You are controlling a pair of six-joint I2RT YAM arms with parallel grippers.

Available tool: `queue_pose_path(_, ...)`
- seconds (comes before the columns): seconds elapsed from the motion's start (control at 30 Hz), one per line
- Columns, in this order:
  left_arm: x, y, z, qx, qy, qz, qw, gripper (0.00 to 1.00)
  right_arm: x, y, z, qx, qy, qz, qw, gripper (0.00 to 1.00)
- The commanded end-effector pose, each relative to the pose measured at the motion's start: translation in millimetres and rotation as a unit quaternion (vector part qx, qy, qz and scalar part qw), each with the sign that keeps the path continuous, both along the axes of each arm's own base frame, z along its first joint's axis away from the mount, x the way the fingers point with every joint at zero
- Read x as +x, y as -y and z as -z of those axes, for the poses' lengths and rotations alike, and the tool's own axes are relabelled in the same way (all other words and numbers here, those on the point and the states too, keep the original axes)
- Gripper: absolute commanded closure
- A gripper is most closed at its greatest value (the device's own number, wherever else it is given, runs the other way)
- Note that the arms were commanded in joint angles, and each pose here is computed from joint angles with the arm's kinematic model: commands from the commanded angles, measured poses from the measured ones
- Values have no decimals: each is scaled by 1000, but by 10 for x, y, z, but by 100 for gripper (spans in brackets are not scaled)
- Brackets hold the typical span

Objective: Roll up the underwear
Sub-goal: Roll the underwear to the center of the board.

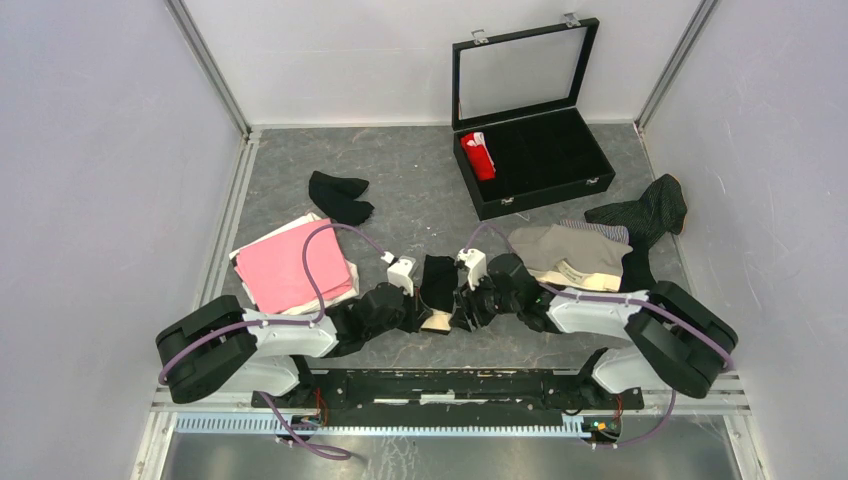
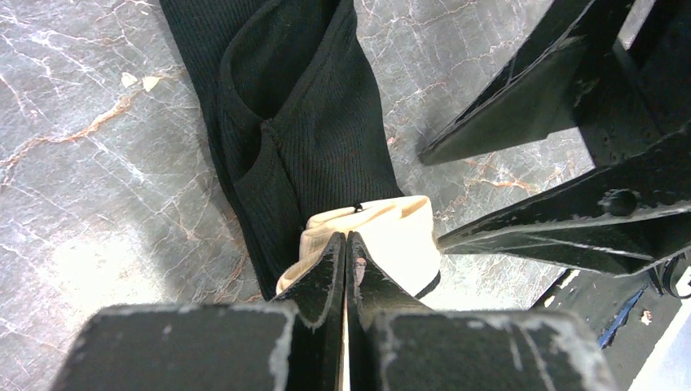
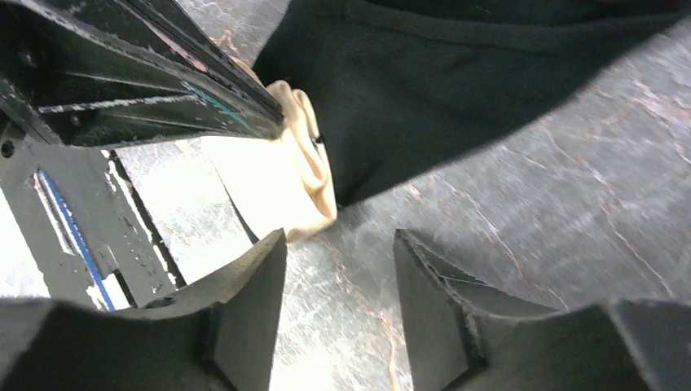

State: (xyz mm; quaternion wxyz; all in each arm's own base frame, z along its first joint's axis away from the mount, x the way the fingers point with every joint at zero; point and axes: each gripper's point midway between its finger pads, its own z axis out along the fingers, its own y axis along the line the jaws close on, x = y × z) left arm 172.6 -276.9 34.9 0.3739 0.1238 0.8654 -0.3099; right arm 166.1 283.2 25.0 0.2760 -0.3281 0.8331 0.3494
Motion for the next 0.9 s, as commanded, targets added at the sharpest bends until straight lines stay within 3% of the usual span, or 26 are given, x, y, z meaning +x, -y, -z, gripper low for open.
queue_pose_path(0.0, -95, -271, 335, 56, -32, -21, 998, 98, 88, 135, -125, -5, 47, 19, 999, 39)
queue_pose_path(0.17, -87, -294, 372, 62, -37, -30, 997, 98, 249, 198, -499, 28, 136, 42, 989, 18)
queue_pose_path(0.27, -91, -323, 430, 69, -49, -38, 996, 98, 311, 260, -657, 45, 183, 53, 981, 11)
queue_pose_path(0.47, -121, -383, 563, 78, -82, -51, 992, 98, 436, 340, -871, 47, 258, 61, 963, 18)
queue_pose_path(0.63, -162, -405, 644, 77, -101, -51, 991, 98, 416, 290, -1082, 83, 327, 41, 941, 14)
queue_pose_path(0.77, -169, -392, 672, 78, -106, -47, 990, 98, 311, 165, -1176, 49, 409, -13, 911, 15)
queue_pose_path(0.87, -167, -382, 680, 78, -108, -46, 990, 98, 110, 3, -1135, 1, 476, -90, 875, 16)
